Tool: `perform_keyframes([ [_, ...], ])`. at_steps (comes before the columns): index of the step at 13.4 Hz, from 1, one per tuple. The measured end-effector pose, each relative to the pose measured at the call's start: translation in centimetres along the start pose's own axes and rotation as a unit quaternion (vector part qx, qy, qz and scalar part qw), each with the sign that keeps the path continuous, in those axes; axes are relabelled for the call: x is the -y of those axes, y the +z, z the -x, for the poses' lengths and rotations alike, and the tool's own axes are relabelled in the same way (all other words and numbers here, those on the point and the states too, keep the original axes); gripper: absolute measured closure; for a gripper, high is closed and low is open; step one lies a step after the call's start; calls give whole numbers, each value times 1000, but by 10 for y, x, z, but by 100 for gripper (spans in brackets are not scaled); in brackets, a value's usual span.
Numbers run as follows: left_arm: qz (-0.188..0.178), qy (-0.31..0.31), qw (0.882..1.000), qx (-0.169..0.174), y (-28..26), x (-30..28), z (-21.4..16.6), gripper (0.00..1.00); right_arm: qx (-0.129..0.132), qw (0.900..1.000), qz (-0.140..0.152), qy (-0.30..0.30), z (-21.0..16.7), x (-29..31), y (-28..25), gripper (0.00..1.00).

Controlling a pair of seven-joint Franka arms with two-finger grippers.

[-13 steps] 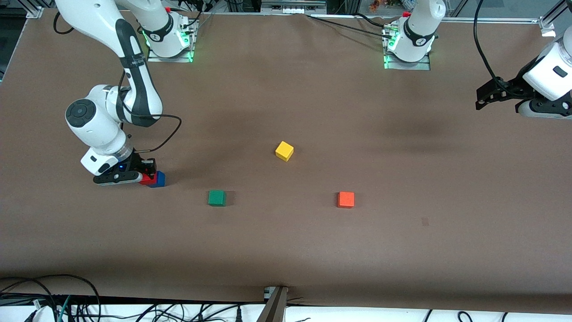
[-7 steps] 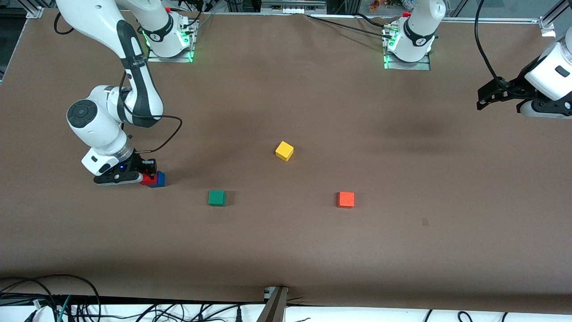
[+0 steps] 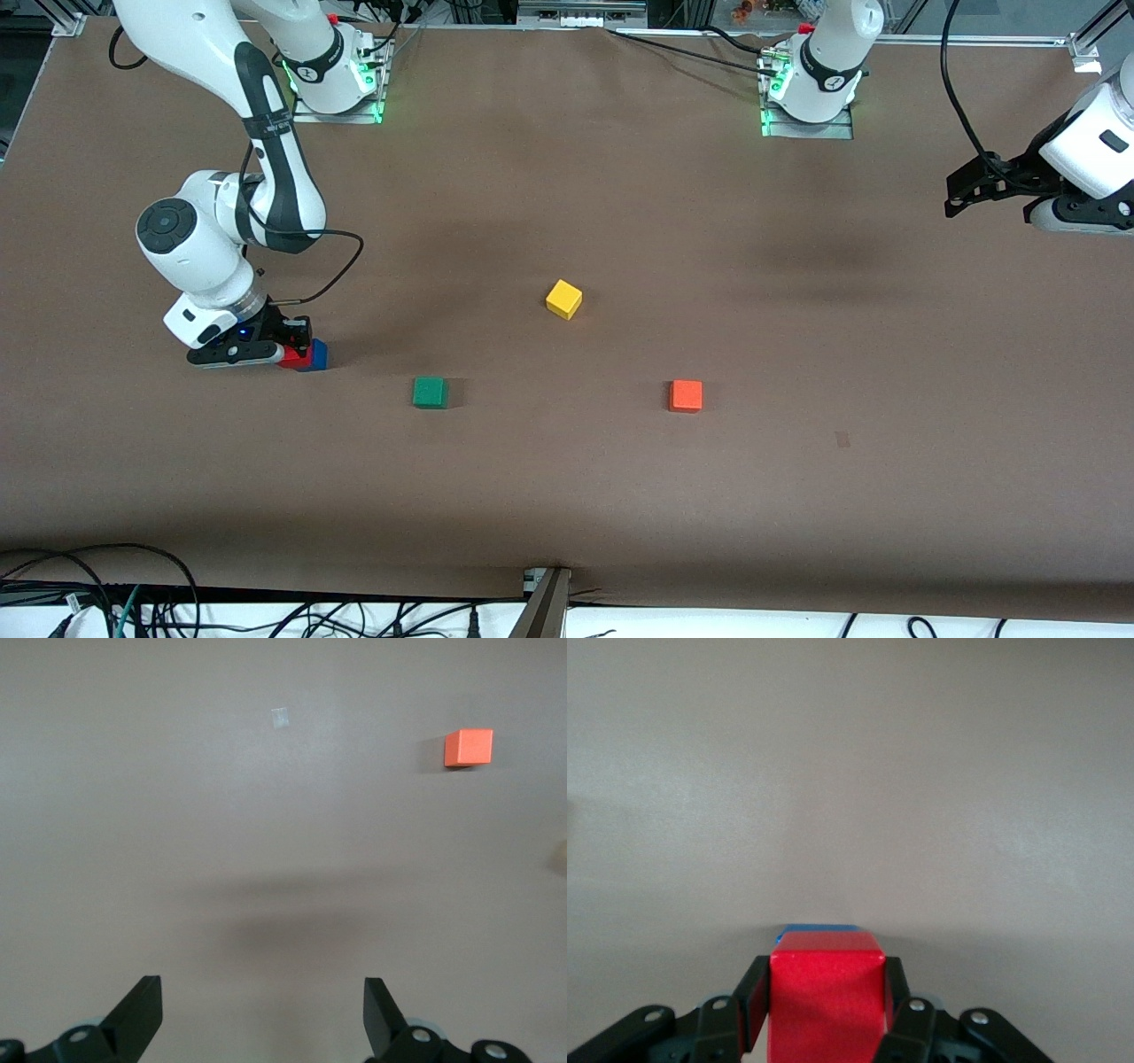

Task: Pass red block to right arm, stack on blue
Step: 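Lower the red cube onto the blue cube while the left gripper retracts, then open the right gripper and lift it off the red cube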

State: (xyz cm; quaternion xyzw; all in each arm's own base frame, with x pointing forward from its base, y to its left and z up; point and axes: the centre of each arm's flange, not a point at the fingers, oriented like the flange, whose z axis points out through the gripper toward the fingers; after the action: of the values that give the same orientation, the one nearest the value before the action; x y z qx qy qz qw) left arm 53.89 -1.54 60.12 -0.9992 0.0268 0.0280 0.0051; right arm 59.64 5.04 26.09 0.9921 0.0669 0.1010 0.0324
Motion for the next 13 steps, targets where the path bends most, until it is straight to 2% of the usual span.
perform_keyframes([
  [13,0,-2,1000,6,0,1,2,0,-1,1000,-1,6,0,6,0,45],
])
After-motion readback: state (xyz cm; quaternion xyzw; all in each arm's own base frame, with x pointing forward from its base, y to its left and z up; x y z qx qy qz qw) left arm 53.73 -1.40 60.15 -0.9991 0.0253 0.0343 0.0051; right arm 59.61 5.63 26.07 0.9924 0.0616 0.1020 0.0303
